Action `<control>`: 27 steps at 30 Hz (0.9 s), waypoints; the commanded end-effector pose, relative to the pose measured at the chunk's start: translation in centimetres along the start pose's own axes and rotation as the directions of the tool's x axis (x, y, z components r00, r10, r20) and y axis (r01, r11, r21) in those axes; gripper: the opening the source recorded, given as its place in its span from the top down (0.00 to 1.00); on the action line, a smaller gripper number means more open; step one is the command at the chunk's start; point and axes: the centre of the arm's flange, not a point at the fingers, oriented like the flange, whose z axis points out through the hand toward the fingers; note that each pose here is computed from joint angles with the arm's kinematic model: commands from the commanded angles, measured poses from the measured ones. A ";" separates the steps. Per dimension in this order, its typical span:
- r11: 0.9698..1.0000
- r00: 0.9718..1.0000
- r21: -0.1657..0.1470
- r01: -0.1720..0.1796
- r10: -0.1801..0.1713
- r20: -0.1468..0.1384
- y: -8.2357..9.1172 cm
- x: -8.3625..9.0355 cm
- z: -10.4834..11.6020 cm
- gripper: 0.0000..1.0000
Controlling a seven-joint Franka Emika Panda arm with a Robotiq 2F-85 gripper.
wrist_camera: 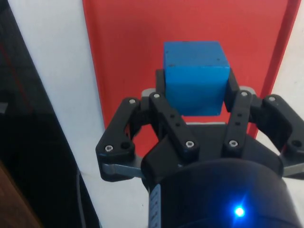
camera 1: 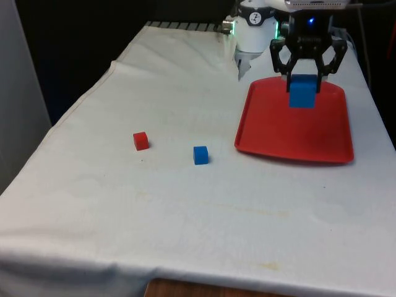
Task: Pick up the largest block and place it onto the tray.
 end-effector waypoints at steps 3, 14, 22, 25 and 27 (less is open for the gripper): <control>1.000 1.000 0.001 -0.001 0.001 -0.003 0.1 -1.5 0.0 0.98; 1.000 1.000 0.016 0.006 -0.006 0.018 0.4 -3.7 0.7 0.98; 1.000 1.000 0.026 0.012 -0.012 0.015 0.8 -5.3 1.7 0.98; 1.000 1.000 0.028 0.012 -0.012 0.008 0.9 -5.7 2.0 0.98; 0.999 1.000 0.031 0.014 -0.014 -0.001 1.0 -6.1 2.4 0.98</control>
